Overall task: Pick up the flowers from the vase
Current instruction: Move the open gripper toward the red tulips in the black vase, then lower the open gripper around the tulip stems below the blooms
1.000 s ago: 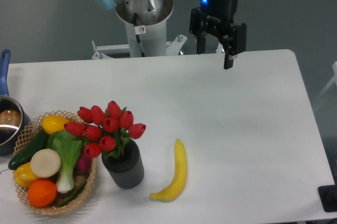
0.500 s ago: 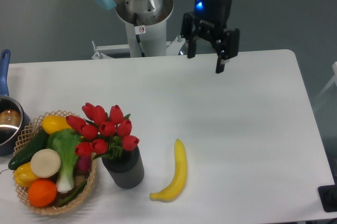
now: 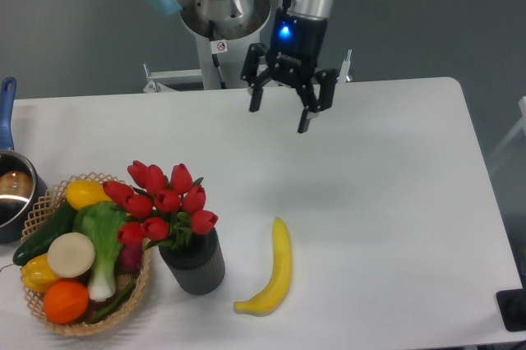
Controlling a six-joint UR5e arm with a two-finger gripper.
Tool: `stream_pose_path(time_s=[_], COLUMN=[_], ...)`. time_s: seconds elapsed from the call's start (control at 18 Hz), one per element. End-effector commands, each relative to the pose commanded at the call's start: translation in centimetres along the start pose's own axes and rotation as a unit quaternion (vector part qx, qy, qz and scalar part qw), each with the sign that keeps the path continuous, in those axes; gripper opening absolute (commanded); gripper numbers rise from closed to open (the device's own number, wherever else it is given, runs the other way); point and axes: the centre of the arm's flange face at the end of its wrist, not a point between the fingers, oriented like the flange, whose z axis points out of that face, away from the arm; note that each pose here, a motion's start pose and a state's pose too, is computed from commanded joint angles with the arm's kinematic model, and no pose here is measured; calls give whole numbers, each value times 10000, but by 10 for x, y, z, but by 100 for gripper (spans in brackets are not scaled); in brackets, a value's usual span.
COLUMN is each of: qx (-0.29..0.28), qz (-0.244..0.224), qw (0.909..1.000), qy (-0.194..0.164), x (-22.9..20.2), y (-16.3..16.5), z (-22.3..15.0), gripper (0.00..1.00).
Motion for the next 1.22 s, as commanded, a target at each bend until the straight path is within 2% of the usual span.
stream_pose_path(time_s=[0.11, 0.33, 0.56, 1.22], qx=[228, 295, 772, 744], qz=[-106, -116, -145, -129], qw=[9995, 9991, 9954, 9944], qy=[188, 292, 558, 745], x=[7, 4, -2, -14], y=[6, 12, 13, 21], z=[9, 19, 32, 64], gripper=[100, 100, 100, 100])
